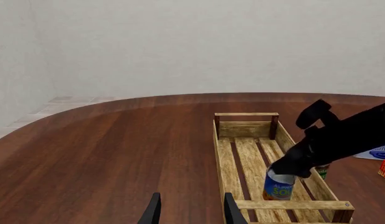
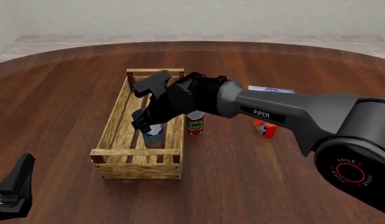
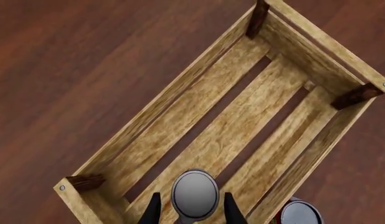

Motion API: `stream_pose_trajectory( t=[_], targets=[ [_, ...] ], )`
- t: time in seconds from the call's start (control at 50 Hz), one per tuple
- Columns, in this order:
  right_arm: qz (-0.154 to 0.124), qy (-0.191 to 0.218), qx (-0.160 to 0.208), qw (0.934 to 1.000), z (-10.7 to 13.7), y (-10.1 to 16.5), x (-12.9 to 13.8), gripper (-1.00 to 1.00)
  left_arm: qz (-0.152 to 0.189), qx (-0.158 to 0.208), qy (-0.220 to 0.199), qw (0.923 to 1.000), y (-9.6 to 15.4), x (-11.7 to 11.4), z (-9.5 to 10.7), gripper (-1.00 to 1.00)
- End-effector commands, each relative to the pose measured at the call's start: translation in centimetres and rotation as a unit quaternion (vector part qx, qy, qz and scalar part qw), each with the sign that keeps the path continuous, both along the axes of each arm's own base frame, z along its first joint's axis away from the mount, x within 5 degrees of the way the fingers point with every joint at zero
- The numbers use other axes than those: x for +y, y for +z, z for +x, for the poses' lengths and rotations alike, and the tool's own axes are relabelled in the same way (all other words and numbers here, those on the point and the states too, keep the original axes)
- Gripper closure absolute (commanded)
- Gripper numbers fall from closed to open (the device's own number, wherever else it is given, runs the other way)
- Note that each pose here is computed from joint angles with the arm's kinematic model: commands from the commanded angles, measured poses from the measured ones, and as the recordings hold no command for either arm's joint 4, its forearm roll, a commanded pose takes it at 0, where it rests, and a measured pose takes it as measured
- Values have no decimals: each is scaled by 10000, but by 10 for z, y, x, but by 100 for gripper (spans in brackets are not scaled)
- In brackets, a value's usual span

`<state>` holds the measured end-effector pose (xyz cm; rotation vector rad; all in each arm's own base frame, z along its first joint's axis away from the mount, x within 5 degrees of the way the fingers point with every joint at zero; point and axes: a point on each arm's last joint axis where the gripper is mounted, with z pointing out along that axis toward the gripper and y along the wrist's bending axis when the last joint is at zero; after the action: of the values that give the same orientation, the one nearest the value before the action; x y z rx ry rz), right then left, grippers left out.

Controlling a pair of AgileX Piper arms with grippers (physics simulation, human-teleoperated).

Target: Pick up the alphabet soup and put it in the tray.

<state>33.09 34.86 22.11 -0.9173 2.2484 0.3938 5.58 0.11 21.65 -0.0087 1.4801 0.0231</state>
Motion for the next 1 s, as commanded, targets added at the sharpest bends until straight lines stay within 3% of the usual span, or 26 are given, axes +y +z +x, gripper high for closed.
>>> stream_pose_trajectory(
  t=[0.02, 0.3, 1.0],
  targets=[
    [86, 27, -81, 9999, -12, 19, -9, -100, 1, 2, -5, 10000, -1, 0, 0, -100],
    [193, 124, -167, 9996, -33, 41, -18, -100, 1, 0, -5, 10000, -1, 0, 0, -100],
    [461, 115, -474, 9977, -80, 95, -76, -100, 2, 3, -5, 10000, -1, 0, 0, -100]
  ],
)
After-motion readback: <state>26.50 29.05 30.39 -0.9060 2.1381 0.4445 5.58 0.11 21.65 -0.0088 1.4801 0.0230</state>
